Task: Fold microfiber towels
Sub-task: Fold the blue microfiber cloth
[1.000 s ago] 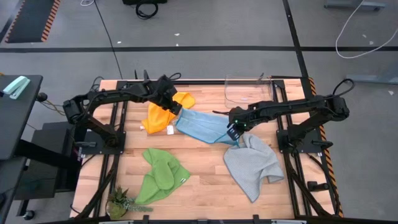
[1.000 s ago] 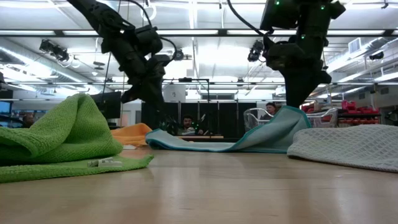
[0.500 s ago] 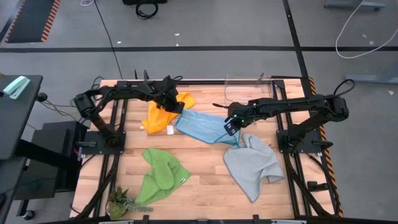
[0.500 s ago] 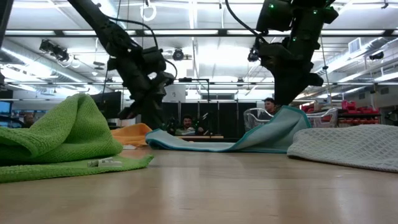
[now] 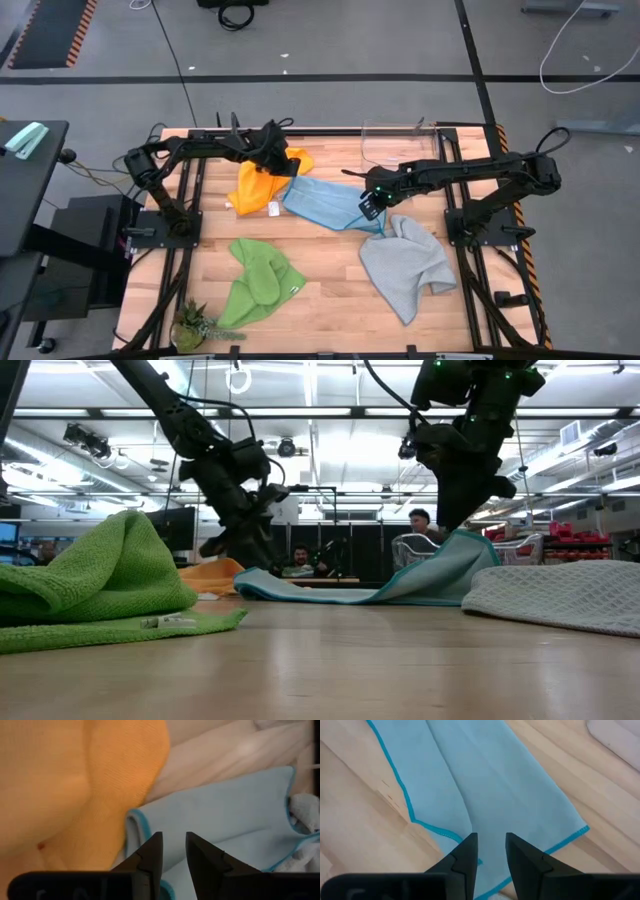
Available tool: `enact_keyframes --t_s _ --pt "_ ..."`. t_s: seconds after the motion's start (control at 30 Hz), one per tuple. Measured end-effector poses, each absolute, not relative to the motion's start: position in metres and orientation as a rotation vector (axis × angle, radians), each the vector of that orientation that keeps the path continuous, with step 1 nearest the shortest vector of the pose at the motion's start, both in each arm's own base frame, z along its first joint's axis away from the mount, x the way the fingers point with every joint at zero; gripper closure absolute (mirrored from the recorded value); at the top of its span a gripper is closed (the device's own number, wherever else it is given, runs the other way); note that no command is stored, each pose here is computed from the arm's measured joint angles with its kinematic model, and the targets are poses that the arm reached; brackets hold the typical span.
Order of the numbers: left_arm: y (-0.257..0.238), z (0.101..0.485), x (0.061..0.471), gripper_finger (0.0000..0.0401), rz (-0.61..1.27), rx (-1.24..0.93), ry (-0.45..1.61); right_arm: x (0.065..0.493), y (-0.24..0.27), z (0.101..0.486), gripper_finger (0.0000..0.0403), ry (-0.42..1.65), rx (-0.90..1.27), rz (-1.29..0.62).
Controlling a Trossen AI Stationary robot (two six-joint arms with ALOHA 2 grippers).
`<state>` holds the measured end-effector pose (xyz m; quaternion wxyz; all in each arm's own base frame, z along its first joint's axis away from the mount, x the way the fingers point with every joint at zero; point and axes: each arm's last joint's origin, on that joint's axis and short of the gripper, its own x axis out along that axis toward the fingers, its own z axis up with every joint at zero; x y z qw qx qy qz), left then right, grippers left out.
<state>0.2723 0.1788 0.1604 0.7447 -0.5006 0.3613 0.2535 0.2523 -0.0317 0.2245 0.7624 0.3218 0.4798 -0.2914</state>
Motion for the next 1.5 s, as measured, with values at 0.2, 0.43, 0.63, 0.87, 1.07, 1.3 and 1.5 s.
enact_keyframes --t_s 0.2,0.43,0.63,0.87,1.07,1.3,1.5 --pt "0.176 0.158 0.269 0.0314 0.596 -1.11 0.831 0.253 -0.032 0.225 0.0295 1.039 0.698 -0.63" --pt "0.175 0.158 0.27 0.0313 0.636 -1.113 0.825 0.254 -0.032 0.225 0.0295 1.027 0.686 -0.615" --pt "0.171 0.158 0.273 0.0321 0.627 -1.105 0.832 0.255 -0.032 0.226 0.0296 1.017 0.681 -0.606" --pt "0.169 0.158 0.274 0.0319 0.648 -1.111 0.828 0.256 -0.032 0.226 0.0296 1.015 0.674 -0.601" --pt "0.167 0.157 0.276 0.032 0.672 -1.114 0.821 0.256 -0.032 0.226 0.0296 1.01 0.674 -0.599" --pt "0.16 0.158 0.28 0.0323 0.683 -1.108 0.819 0.259 -0.032 0.227 0.0296 0.988 0.664 -0.581" --pt "0.162 0.159 0.281 0.0325 0.695 -1.109 0.798 0.259 -0.033 0.228 0.0295 0.984 0.657 -0.574"
